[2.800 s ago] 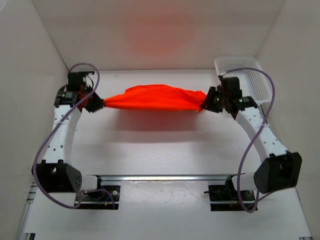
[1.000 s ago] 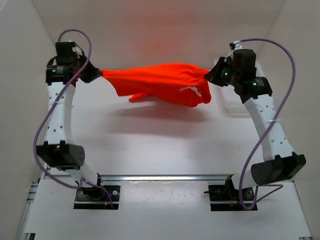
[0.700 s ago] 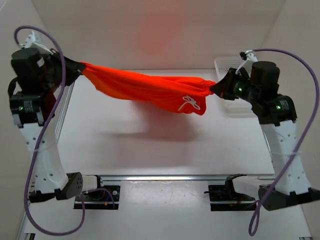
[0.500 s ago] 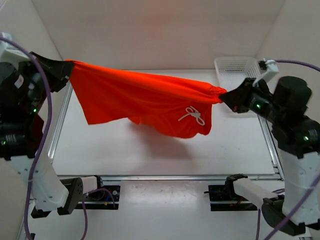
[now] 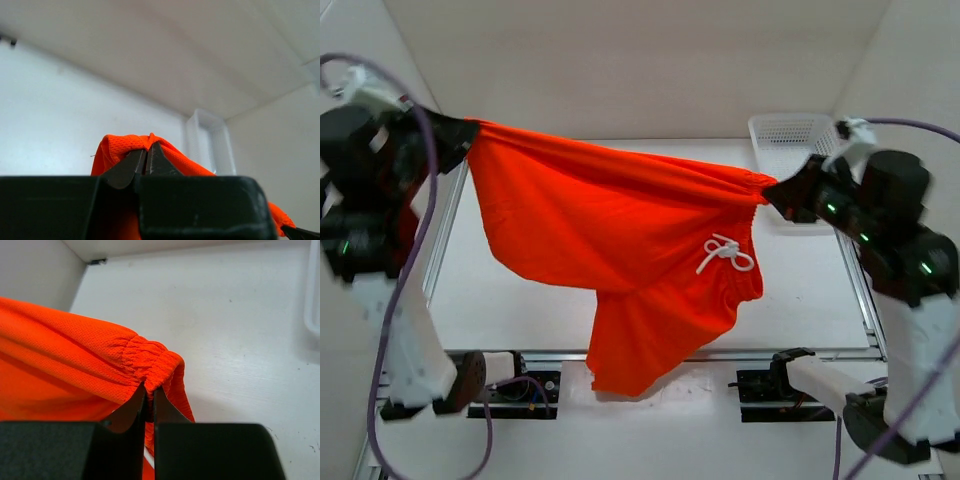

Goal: Fold and stack the shorts
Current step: Flatten the shorts out

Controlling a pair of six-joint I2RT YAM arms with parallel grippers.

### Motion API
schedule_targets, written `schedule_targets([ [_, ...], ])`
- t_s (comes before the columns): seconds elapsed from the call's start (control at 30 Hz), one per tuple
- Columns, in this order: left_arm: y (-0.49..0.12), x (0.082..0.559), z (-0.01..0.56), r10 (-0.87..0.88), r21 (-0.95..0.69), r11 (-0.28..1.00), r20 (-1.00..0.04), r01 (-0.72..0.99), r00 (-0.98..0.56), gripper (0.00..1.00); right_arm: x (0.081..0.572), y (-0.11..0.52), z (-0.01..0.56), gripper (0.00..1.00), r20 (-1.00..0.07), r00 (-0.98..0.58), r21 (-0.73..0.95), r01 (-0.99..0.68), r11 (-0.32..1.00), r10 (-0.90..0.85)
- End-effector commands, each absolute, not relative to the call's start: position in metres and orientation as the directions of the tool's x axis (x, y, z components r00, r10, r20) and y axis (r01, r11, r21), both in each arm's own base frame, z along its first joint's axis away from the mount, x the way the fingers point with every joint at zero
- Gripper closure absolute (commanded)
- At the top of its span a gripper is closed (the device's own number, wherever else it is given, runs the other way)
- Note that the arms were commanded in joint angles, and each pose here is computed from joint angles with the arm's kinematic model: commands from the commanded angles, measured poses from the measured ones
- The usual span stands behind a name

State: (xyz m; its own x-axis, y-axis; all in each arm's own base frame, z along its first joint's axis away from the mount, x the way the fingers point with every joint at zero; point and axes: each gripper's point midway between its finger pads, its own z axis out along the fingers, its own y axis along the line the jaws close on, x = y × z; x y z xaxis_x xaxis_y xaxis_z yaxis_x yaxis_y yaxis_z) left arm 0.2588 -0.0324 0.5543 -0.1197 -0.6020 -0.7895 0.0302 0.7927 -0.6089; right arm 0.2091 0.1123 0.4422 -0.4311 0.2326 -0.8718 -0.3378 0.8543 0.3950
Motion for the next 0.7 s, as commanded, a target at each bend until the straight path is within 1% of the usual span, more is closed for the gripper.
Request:
schedule_targets([
  [0.0,0.003,0.385,0.45,-0.604,-0.568,0.797,-0.746,-0.206,-0.282,0.9,0.284,0.096,0.359,0.99,-0.802,-0.567,0.306,-0.118,0.945,0.189],
  [0.03,0.005,0.402,0.429,-0.609,-0.562,0.793,-0.727,-0.234,-0.318,0.9,0.304,0.101,0.354,0.99,-0.811,-0.552,0.308,-0.123,0.943,0.193],
  [0.07,0.009,0.434,0.395,-0.602,-0.532,0.799,-0.71,-0.282,-0.366,0.9,0.331,0.106,0.326,0.99,-0.778,-0.602,0.294,-0.095,0.951,0.18],
  [0.13,0.013,0.466,0.359,-0.597,-0.498,0.802,-0.685,-0.329,-0.418,0.88,0.369,0.103,0.294,0.98,-0.76,-0.621,0.268,-0.028,0.963,0.193],
  [0.17,0.006,0.484,0.364,-0.577,-0.491,0.816,-0.706,-0.304,-0.41,0.78,0.404,0.108,0.258,0.86,-0.725,-0.664,0.242,0.003,0.97,0.183],
  [0.2,0.009,0.518,0.319,-0.572,-0.461,0.82,-0.672,-0.338,-0.471,0.62,0.419,0.112,0.241,0.45,-0.7,-0.692,0.232,0.012,0.973,0.176],
  [0.23,0.002,0.522,0.298,-0.571,-0.445,0.821,-0.627,-0.357,-0.53,0.41,0.442,0.111,0.252,0.27,-0.719,-0.666,0.238,0.029,0.971,0.196],
  [0.27,-0.005,0.531,0.312,-0.563,-0.46,0.826,-0.642,-0.326,-0.521,0.18,0.454,0.112,0.213,0.16,-0.647,-0.739,0.206,0.068,0.976,0.188],
  [0.3,-0.007,0.535,0.297,-0.556,-0.45,0.83,-0.618,-0.331,-0.556,0.14,0.459,0.114,0.209,0.07,-0.629,-0.751,0.208,0.083,0.975,0.199],
  [0.33,-0.016,0.538,0.276,-0.539,-0.427,0.84,-0.588,-0.335,-0.603,0.1,0.463,0.116,0.212,0.05,-0.624,-0.749,0.223,0.102,0.969,0.222],
  [0.37,-0.024,0.53,0.26,-0.52,-0.398,0.851,-0.56,-0.342,-0.644,0.08,0.459,0.122,0.207,0.05,-0.615,-0.76,0.22,0.09,0.971,0.209],
  [0.4,-0.025,0.527,0.254,-0.507,-0.375,0.86,-0.564,-0.345,-0.652,0.08,0.456,0.126,0.209,0.03,-0.625,-0.754,0.224,0.078,0.971,0.204],
  [0.43,-0.03,0.514,0.274,-0.501,-0.387,0.864,-0.589,-0.323,-0.634,0.07,0.442,0.127,0.204,0.03,-0.617,-0.763,0.22,0.071,0.973,0.195],
  [0.47,-0.039,0.506,0.272,-0.48,-0.38,0.875,-0.591,-0.301,-0.648,0.07,0.435,0.129,0.202,0.03,-0.614,-0.766,0.219,0.063,0.974,0.188],
  [0.5,-0.044,0.492,0.24,-0.46,-0.351,0.885,-0.551,-0.307,-0.696,0.1,0.426,0.127,0.198,0.03,-0.604,-0.775,0.214,0.066,0.975,0.185],
  [0.53,-0.049,0.473,0.255,-0.451,-0.353,0.89,-0.575,-0.29,-0.683,0.14,0.403,0.123,0.185,0.03,-0.569,-0.801,0.216,0.076,0.973,0.189],
  [0.57,-0.066,0.458,0.246,-0.414,-0.339,0.905,-0.561,-0.257,-0.717,0.22,0.392,0.127,0.18,0.03,-0.556,-0.81,0.243,0.056,0.968,0.186],
  [0.6,-0.073,0.431,0.205,-0.392,-0.301,0.914,-0.484,-0.272,-0.783,0.37,0.379,0.128,0.172,0.03,-0.535,-0.822,0.264,0.054,0.963,0.193],
  [0.63,-0.081,0.41,0.206,-0.372,-0.298,0.921,-0.477,-0.252,-0.796,0.69,0.362,0.128,0.178,0.03,-0.543,-0.817,0.288,0.036,0.957,0.194],
  [0.67,-0.089,0.394,0.191,-0.35,-0.284,0.928,-0.45,-0.24,-0.822,0.81,0.337,0.126,0.148,0.04,-0.476,-0.856,0.292,0.064,0.954,0.203],
])
